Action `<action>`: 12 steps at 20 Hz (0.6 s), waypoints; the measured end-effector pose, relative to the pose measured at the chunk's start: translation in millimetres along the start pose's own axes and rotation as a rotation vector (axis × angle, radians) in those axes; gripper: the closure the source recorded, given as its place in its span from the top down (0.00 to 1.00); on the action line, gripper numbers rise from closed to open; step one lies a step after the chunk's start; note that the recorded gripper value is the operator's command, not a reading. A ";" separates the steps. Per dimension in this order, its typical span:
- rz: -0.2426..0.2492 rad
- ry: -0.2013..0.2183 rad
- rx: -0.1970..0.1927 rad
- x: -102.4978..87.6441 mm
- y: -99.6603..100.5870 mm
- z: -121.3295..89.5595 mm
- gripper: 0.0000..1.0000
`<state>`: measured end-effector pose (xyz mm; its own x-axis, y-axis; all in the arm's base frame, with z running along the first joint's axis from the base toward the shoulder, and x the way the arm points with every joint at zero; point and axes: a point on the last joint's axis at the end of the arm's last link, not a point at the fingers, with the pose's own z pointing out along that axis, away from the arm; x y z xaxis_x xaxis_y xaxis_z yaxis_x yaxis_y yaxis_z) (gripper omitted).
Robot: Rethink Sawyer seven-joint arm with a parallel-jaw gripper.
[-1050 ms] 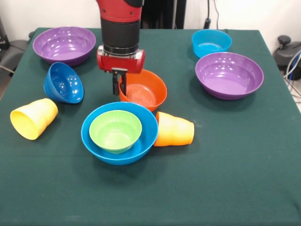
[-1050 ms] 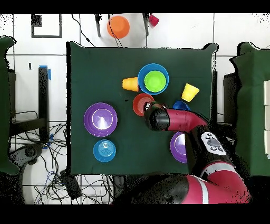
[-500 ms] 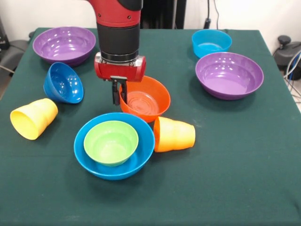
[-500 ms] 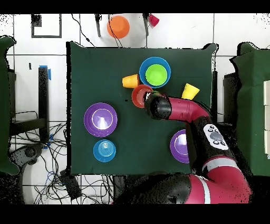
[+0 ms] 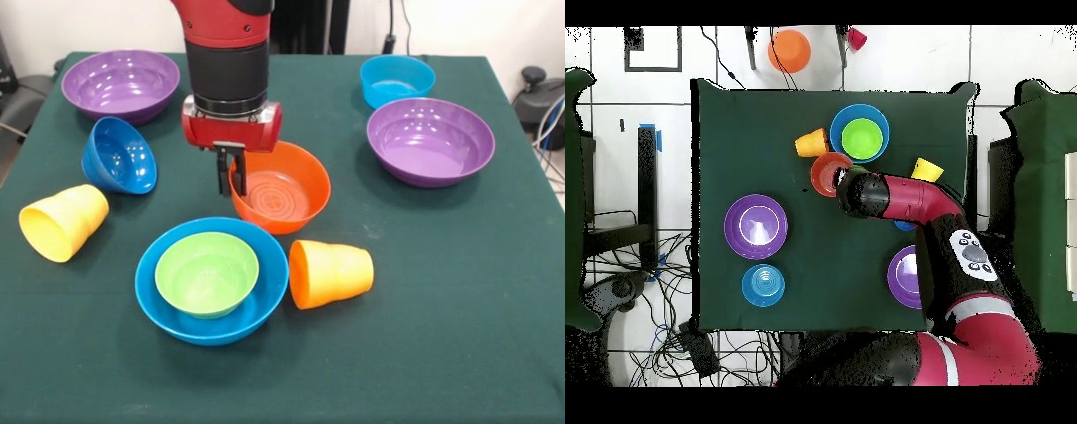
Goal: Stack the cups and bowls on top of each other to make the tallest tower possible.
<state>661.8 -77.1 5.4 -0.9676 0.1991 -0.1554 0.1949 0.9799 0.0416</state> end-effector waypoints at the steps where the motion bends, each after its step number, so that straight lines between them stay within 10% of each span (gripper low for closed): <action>1: -0.002 0.005 0.001 0.3 1.0 -1.0 0.00; 12: -0.003 0.035 0.006 -4.1 4.3 -16.8 0.00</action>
<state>663.9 -73.8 22.8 -0.9731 0.1958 -0.1212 0.1930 0.9806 0.0350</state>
